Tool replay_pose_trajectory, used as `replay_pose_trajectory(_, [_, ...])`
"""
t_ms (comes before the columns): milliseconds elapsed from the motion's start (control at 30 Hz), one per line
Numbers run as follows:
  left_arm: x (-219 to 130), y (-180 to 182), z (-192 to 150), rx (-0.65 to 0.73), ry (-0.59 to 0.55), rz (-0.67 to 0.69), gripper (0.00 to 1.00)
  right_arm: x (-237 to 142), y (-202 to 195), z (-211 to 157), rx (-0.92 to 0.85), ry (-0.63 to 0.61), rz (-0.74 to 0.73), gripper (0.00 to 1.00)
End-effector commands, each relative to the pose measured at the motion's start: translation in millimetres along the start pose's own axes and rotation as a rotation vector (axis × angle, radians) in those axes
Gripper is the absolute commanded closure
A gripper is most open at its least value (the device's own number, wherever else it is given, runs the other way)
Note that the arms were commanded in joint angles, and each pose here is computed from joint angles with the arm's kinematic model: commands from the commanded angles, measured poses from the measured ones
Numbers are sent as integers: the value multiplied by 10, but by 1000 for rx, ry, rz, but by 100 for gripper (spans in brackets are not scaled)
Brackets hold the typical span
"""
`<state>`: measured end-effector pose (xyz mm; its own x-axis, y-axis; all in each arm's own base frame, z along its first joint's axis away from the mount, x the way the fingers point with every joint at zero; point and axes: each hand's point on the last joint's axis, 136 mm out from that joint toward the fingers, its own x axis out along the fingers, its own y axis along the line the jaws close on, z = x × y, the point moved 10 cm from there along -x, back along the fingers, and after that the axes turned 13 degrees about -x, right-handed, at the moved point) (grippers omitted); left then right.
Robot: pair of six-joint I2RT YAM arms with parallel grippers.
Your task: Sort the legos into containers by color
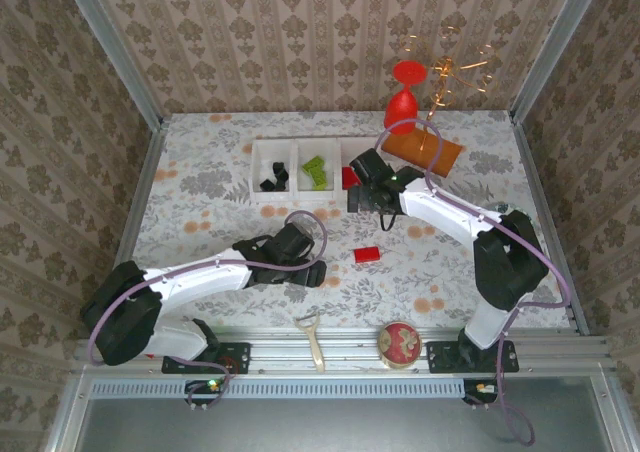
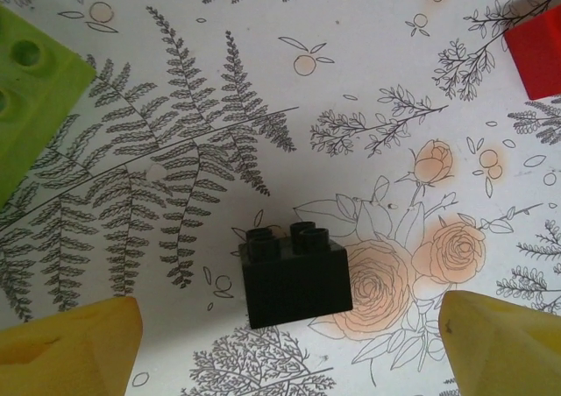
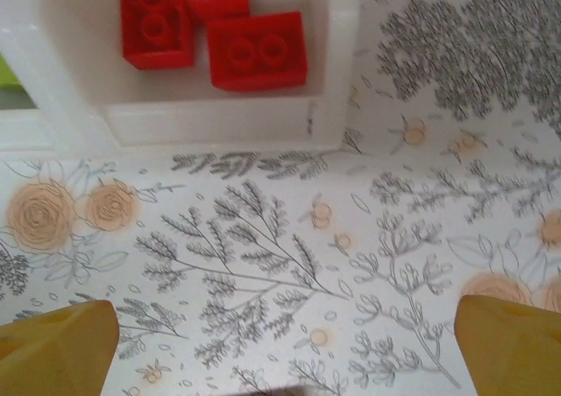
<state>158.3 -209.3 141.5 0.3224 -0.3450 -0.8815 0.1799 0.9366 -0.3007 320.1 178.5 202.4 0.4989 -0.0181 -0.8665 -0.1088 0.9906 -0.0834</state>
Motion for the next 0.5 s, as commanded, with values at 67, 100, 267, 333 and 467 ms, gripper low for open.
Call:
replay_pose_trajectory(67, [31, -70, 10, -29, 14, 28, 13, -129, -93, -44, 55, -41, -44, 0])
replay_pose_trajectory(100, [38, -73, 6, -29, 19, 33, 13, -132, -99, -49, 57, -42, -48, 0])
replay_pose_trajectory(267, [60, -53, -1, -40, 34, 66, 13, -134, -126, -72, 75, -41, -73, 0])
replay_pose_trajectory(333, [67, -42, -9, -44, 41, 77, 13, -138, -130, -74, 78, -41, -76, 0])
replay_pose_trajectory(467, [92, -38, -15, -47, 51, 92, 13, -131, -132, -78, 85, -41, -80, 0])
